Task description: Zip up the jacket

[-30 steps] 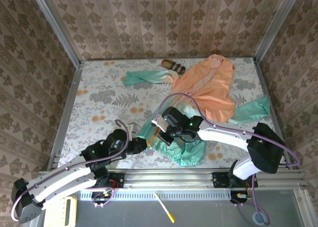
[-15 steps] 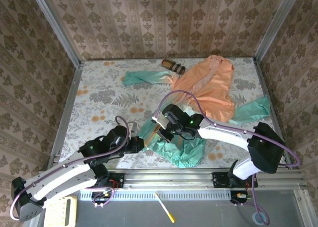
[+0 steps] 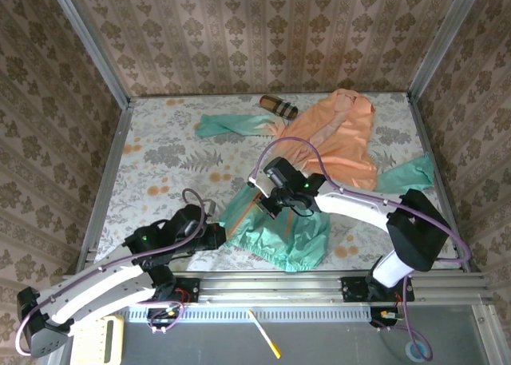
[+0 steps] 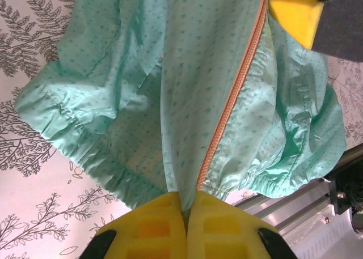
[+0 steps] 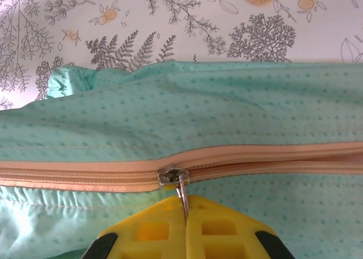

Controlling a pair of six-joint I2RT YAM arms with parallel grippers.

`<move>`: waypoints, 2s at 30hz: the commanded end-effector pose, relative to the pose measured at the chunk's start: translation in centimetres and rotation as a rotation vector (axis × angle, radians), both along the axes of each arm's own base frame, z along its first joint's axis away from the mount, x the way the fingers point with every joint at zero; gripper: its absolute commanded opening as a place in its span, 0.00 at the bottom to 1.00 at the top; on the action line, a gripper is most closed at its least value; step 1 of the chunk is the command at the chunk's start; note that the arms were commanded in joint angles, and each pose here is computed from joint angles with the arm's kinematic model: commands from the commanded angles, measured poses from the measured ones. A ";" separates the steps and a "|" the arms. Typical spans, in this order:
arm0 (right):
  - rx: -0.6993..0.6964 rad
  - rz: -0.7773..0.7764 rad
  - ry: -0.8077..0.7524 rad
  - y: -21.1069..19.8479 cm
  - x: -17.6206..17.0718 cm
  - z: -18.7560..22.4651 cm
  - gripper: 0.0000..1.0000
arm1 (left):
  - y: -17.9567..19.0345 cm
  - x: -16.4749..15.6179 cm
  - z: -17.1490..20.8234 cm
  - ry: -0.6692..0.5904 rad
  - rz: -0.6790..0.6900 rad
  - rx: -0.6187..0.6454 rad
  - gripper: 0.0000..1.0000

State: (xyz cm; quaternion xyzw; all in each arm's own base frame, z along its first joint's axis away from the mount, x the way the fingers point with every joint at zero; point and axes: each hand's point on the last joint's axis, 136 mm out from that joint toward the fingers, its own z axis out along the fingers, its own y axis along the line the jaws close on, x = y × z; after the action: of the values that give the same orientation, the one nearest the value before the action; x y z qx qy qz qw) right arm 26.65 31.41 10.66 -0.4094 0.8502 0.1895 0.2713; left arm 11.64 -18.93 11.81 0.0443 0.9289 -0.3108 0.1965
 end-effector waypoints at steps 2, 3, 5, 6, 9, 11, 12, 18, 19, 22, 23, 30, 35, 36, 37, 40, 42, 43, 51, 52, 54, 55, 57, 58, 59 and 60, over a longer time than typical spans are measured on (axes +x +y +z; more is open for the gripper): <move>-0.050 -0.067 -0.046 -1.6 2.6 0.4 0.00 | 1.7 -0.8 -0.2 0.028 0.017 0.053 0.00; -0.052 -0.074 -0.047 -1.7 2.8 0.5 0.00 | 1.7 -0.8 -0.3 0.029 0.017 0.049 0.00; -0.052 -0.084 -0.046 -2.0 3.1 0.7 0.00 | 1.7 -0.8 -0.3 0.025 0.016 0.040 0.00; -0.052 -0.091 -0.047 -2.2 3.2 0.8 0.00 | 1.6 -0.8 -0.3 0.023 0.014 0.036 0.00; -0.050 -0.106 -0.041 -2.6 3.5 0.9 0.00 | 1.6 -0.8 -0.1 0.017 0.011 0.026 0.00; -0.053 -0.119 -0.037 -2.9 3.9 0.7 0.00 | 1.8 -0.9 -0.1 0.014 0.012 0.025 0.00; -0.056 -0.124 -0.033 -3.0 4.0 0.6 0.00 | 1.9 -0.9 0.0 0.011 0.013 0.023 0.00; -0.058 -0.154 -0.034 -3.6 5.3 0.7 0.00 | 2.0 -1.0 0.1 0.017 0.018 0.015 0.00; -0.059 -0.157 -0.033 -3.7 5.5 0.7 0.00 | 2.0 -1.0 0.1 0.018 0.018 0.015 0.00; -0.073 -0.162 -0.025 -3.9 6.2 0.5 0.00 | 2.1 -0.9 0.1 0.020 0.027 0.015 0.00; -0.076 -0.166 -0.023 -4.0 6.4 0.4 0.00 | 2.1 -0.9 0.2 0.019 0.027 0.013 0.00; -0.083 -0.196 -0.028 -4.8 8.5 0.5 0.00 | 2.3 -0.8 -0.1 0.028 0.043 0.020 0.00; -0.082 -0.215 -0.042 -5.1 10.3 1.1 0.00 | 2.5 -0.8 -0.3 0.036 0.054 0.027 0.00; -0.081 -0.219 -0.047 -5.2 10.8 1.2 0.00 | 2.6 -0.7 -0.3 0.037 0.057 0.028 0.00; -0.080 -0.223 -0.050 -5.2 11.2 1.3 0.00 | 2.7 -0.7 -0.3 0.038 0.061 0.029 0.00; -0.079 -0.233 -0.062 -5.5 12.4 1.7 0.00 | 2.9 -0.5 -0.2 0.033 0.071 0.028 0.00; -0.080 -0.243 -0.065 -5.7 13.3 1.9 0.00 | 3.1 -0.3 -0.1 0.031 0.078 0.029 0.00; -0.079 -0.245 -0.065 -5.8 13.6 1.9 0.00 | 3.2 -0.3 -0.1 0.030 0.080 0.030 0.00; -0.094 -0.285 -0.070 -7.5 15.8 2.3 0.00 | 3.6 -0.1 0.2 0.042 0.088 0.029 0.00; -0.097 -0.290 -0.072 -7.8 16.1 2.3 0.00 | 3.7 0.0 0.1 0.045 0.090 0.029 0.00; -0.100 -0.305 -0.073 -8.4 16.8 2.2 0.00 | 3.7 0.0 0.1 0.045 0.092 0.028 0.00; -0.099 -0.312 -0.074 -8.7 17.2 2.2 0.00 | 3.7 0.1 0.1 0.046 0.093 0.027 0.00; -0.100 -0.333 -0.069 -9.5 18.1 2.0 0.00 | 3.8 0.1 0.1 0.047 0.096 0.027 0.00; -0.102 -0.339 -0.068 -9.8 18.4 1.9 0.00 | 3.9 0.1 0.0 0.048 0.097 0.029 0.00; -0.105 -0.347 -0.068 -10.2 18.8 1.8 0.00 | 4.0 0.2 0.0 0.049 0.101 0.031 0.00; -0.107 -0.356 -0.070 -10.6 19.1 1.8 0.00 | 4.1 0.2 0.0 0.053 0.106 0.035 0.00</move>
State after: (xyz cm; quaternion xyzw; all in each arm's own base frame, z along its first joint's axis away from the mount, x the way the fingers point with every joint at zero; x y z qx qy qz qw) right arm 43.41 23.07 11.99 -0.2904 0.9043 0.1128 0.2917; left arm 12.88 -15.71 11.92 -0.0175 0.9310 -0.2996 0.2076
